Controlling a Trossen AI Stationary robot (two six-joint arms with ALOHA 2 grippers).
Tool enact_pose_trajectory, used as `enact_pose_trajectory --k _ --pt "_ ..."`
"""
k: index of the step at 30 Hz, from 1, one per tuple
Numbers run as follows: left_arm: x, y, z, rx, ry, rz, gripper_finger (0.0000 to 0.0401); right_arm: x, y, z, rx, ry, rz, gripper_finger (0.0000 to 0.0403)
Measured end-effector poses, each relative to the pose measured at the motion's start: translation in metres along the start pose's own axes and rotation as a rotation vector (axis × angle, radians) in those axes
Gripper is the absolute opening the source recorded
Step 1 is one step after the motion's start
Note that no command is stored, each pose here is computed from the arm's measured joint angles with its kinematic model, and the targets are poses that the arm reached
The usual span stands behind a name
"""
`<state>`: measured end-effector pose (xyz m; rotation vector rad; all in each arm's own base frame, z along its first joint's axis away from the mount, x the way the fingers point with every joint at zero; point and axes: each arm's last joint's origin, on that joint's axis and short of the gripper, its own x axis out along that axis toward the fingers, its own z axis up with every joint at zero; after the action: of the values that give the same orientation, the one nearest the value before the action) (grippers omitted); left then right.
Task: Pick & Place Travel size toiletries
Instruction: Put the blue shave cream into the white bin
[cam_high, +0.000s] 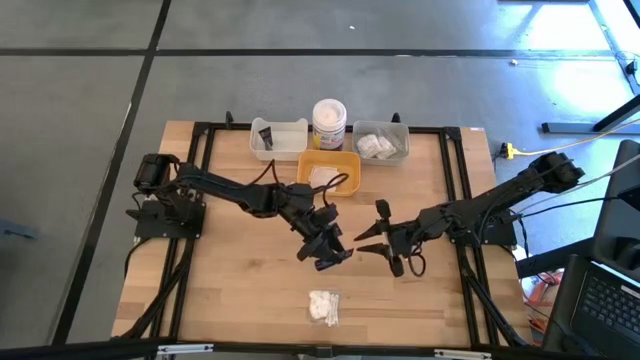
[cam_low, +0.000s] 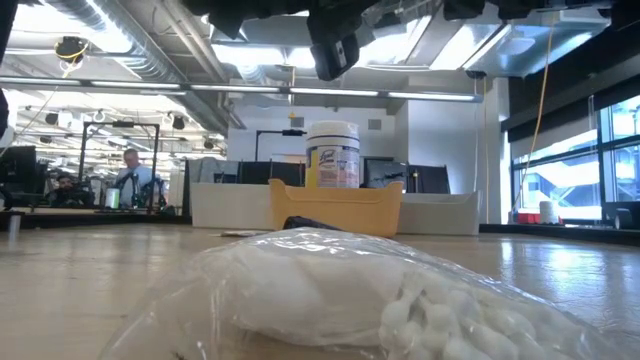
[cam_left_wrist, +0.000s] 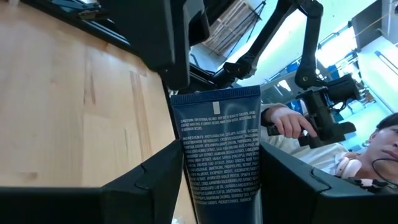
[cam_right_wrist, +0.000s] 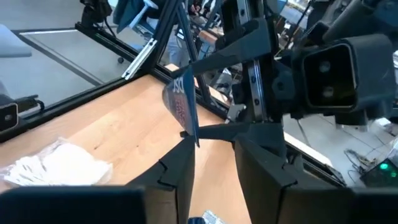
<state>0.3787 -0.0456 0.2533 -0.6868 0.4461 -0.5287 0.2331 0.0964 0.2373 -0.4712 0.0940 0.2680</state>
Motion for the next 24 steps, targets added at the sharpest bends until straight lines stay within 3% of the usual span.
enact_pose_trajectory --k 7,24 --pt "-0.003 0.003 0.004 0.006 -0.023 0.003 0.0195 0.000 0.002 0.002 0.004 -0.010 0.015 0.0122" --pt "-0.007 0.007 0.011 0.011 -0.061 0.000 0.0196 -0.001 0.001 0.005 0.005 -0.023 -0.047 0.0075"
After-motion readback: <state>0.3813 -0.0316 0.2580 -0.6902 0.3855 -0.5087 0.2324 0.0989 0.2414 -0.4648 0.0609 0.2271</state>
